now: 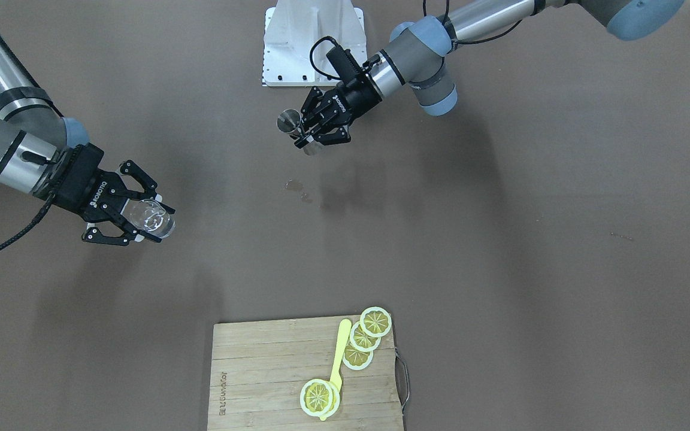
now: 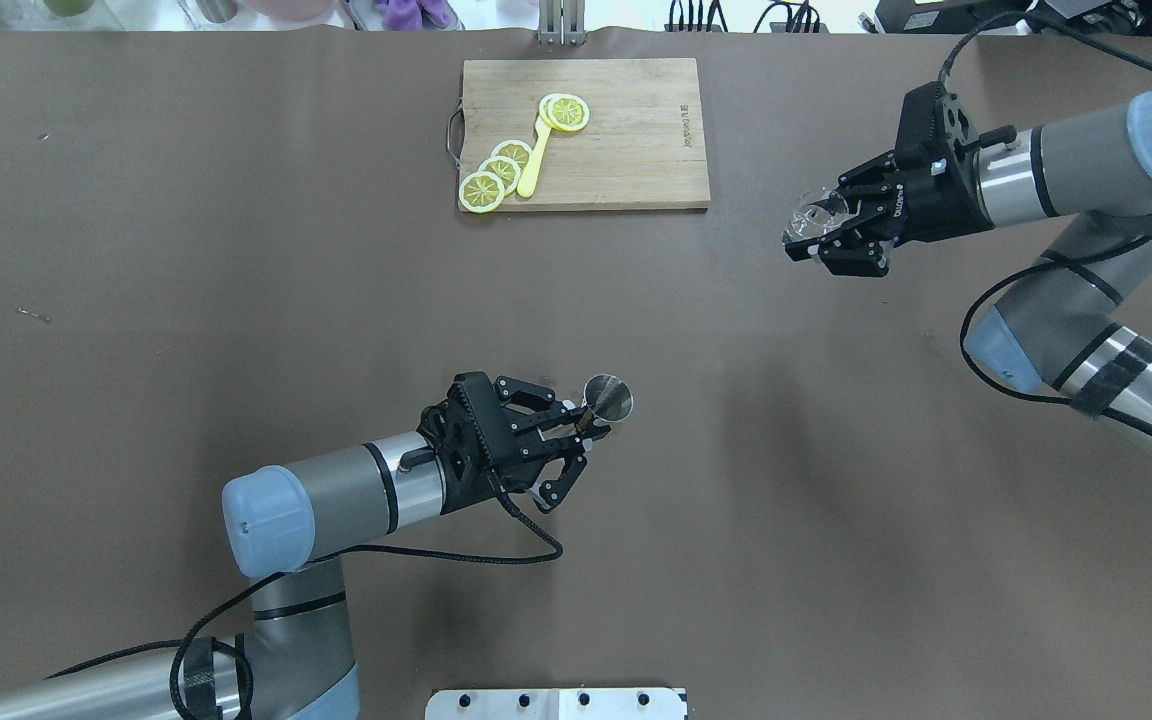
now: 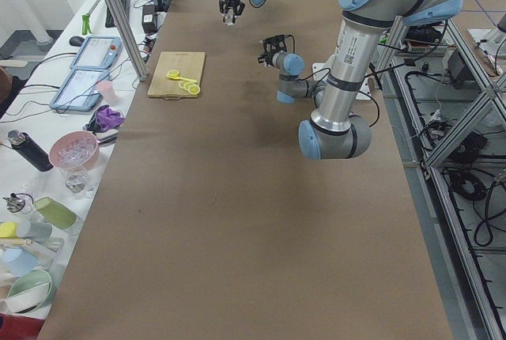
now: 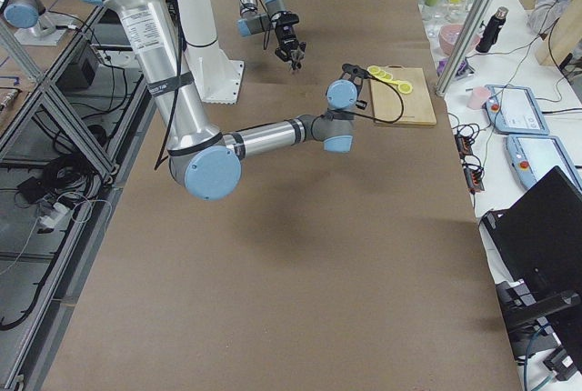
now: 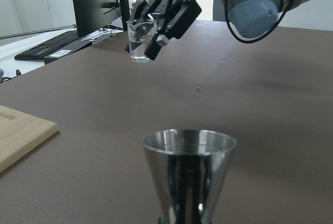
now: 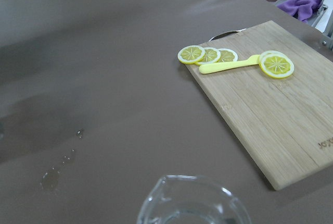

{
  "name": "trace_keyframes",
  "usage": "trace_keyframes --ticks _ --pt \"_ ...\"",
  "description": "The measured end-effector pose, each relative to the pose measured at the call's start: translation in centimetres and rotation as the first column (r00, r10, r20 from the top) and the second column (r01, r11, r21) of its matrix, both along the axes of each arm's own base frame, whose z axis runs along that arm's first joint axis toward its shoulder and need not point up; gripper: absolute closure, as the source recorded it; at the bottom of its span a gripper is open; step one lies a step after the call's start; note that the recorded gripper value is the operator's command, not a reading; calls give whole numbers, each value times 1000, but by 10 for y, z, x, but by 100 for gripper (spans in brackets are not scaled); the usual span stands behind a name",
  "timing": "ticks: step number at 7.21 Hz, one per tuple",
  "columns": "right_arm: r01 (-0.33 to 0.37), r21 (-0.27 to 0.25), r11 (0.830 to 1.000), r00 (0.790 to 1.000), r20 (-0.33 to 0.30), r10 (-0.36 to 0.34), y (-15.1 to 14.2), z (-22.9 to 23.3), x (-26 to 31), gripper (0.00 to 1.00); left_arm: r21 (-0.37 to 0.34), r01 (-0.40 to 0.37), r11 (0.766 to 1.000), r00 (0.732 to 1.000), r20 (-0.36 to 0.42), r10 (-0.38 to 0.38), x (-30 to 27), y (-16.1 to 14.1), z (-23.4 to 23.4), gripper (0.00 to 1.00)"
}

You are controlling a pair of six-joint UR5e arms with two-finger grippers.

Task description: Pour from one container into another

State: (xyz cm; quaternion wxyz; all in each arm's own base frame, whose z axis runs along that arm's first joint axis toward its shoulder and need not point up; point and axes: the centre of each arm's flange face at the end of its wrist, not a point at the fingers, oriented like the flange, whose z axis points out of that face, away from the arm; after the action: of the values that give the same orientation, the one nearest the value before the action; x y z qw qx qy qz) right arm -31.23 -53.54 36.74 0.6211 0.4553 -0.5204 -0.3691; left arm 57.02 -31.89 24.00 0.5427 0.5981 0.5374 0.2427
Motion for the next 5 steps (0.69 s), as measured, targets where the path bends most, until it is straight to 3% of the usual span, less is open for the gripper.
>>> trace_keyframes --ticks 2,5 --pt "13 -10 1000 1000 -5 -13 10 -40 0 100 -2 35 999 999 -30 -35 -6 -2 4 100" --pt "53 8 999 999 5 -53 42 -82 -3 100 1 90 996 996 -14 -90 -8 -14 10 100"
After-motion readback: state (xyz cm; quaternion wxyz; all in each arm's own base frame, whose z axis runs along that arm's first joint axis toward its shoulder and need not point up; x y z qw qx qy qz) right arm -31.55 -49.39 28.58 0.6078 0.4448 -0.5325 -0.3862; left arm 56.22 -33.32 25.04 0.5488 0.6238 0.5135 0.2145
